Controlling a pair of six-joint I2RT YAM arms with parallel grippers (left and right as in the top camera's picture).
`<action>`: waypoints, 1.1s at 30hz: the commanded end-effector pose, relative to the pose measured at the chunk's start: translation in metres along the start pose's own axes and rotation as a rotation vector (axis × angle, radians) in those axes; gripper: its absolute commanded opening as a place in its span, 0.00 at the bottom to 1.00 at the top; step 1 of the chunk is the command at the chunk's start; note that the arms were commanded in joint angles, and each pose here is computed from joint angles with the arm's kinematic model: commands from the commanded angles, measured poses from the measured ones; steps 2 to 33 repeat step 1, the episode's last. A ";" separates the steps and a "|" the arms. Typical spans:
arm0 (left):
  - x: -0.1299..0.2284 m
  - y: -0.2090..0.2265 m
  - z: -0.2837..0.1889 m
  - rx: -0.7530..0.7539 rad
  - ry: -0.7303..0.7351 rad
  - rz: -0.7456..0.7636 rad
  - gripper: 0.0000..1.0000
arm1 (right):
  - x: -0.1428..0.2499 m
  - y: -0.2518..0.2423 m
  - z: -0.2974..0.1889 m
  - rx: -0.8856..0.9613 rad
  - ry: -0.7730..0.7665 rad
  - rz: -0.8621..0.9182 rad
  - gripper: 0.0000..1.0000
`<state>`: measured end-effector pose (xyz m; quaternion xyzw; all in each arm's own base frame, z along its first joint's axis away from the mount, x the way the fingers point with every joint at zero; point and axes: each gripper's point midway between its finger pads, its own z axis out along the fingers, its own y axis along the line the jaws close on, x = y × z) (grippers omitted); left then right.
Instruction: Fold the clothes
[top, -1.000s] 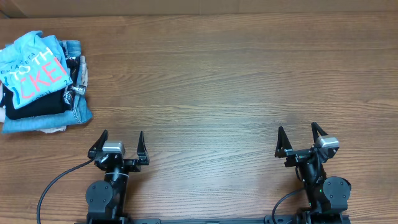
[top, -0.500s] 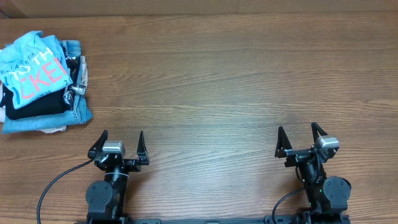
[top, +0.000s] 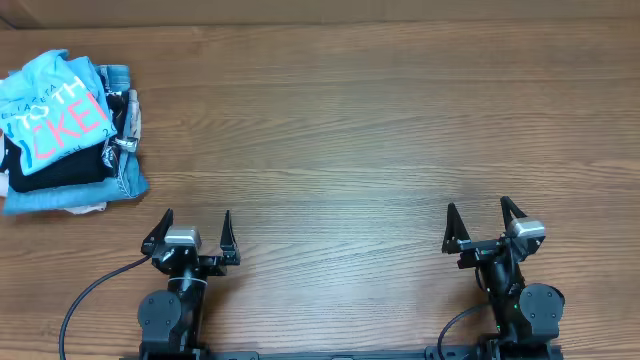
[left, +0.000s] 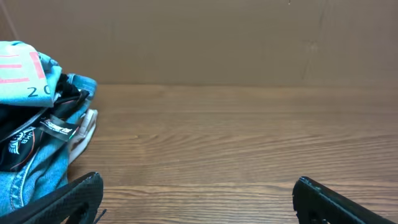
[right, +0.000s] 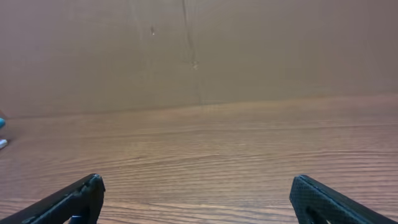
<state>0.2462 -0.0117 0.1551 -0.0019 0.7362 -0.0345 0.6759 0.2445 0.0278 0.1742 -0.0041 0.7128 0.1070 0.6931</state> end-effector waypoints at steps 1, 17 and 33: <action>-0.001 -0.001 0.000 0.008 -0.007 0.001 1.00 | 0.002 0.001 0.000 -0.008 -0.004 0.002 1.00; -0.001 -0.001 0.000 0.008 -0.007 0.001 1.00 | 0.002 0.001 0.000 -0.008 -0.004 0.002 1.00; -0.001 -0.001 0.000 0.008 -0.007 0.001 1.00 | 0.002 0.001 0.000 -0.008 -0.004 0.002 1.00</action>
